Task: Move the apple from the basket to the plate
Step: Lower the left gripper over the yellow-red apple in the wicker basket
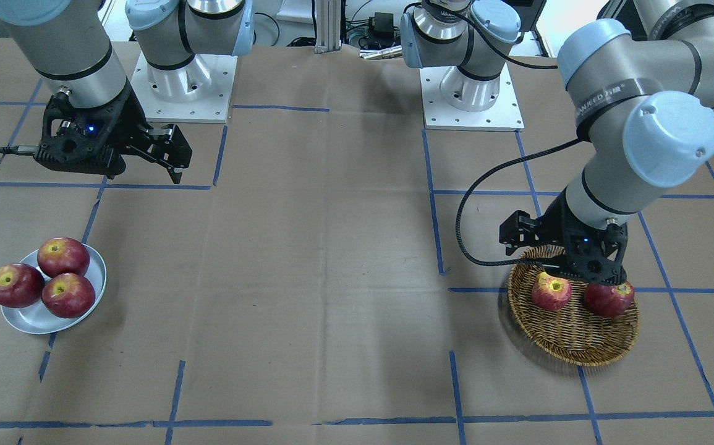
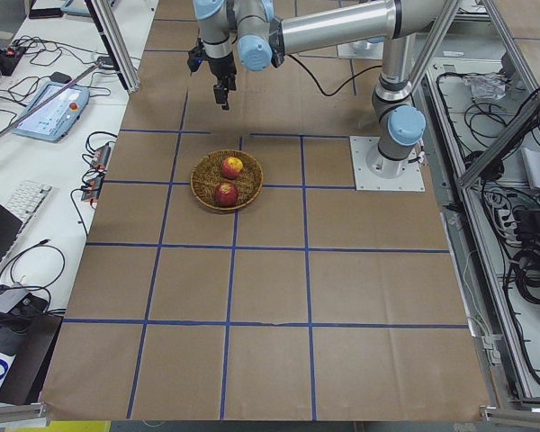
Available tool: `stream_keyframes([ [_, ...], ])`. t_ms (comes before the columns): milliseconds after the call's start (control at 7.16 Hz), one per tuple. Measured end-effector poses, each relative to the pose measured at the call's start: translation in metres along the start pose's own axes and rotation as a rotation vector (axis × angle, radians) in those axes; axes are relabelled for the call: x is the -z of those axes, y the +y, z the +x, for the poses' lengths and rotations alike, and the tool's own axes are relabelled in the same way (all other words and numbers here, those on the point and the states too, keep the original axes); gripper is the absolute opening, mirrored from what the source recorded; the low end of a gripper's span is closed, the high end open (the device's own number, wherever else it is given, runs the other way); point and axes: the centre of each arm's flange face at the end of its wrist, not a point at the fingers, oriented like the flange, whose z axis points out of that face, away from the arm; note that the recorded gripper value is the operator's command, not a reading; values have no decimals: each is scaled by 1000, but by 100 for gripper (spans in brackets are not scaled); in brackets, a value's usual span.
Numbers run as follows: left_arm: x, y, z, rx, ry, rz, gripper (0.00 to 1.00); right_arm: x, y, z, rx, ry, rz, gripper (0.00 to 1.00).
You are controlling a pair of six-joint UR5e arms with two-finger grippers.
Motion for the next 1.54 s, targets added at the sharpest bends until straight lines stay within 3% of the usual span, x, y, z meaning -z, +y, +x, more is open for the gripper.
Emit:
stream_keyframes([
  [419,-86,9,-58,6,-12,32,99,0,0,0,0,0,1,100],
  [1537,-165,13,-88,49,27,-42,95,0,1,0,0,0,1,100],
])
